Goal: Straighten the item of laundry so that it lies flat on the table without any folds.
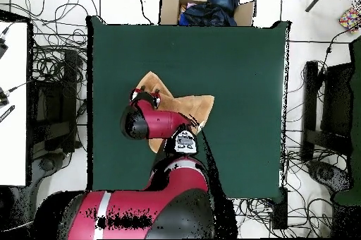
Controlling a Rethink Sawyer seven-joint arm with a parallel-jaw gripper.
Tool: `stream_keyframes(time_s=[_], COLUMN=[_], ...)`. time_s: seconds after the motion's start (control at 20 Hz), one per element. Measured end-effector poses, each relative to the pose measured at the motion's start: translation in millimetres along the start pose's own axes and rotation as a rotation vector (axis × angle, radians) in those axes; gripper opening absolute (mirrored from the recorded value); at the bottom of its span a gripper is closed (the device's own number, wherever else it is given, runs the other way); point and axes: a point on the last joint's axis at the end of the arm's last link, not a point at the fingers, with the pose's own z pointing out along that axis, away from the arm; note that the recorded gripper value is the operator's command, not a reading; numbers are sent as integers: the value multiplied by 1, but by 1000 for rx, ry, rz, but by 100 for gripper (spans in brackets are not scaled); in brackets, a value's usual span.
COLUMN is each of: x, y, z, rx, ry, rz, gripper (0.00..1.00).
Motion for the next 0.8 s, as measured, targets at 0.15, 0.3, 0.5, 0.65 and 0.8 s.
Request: stream_keyframes(time_s=[0.15, 0.3, 0.5, 0.65, 0.8], x=[5, 8, 12, 15, 17], y=[0, -2, -5, -5, -5], z=[0, 1, 1, -1, -8], rx=[-9, -26, -40, -41, -41], ry=[8, 8, 7, 6, 9], rz=[10, 19, 28, 29, 28], gripper=[100, 100, 100, 100, 100])
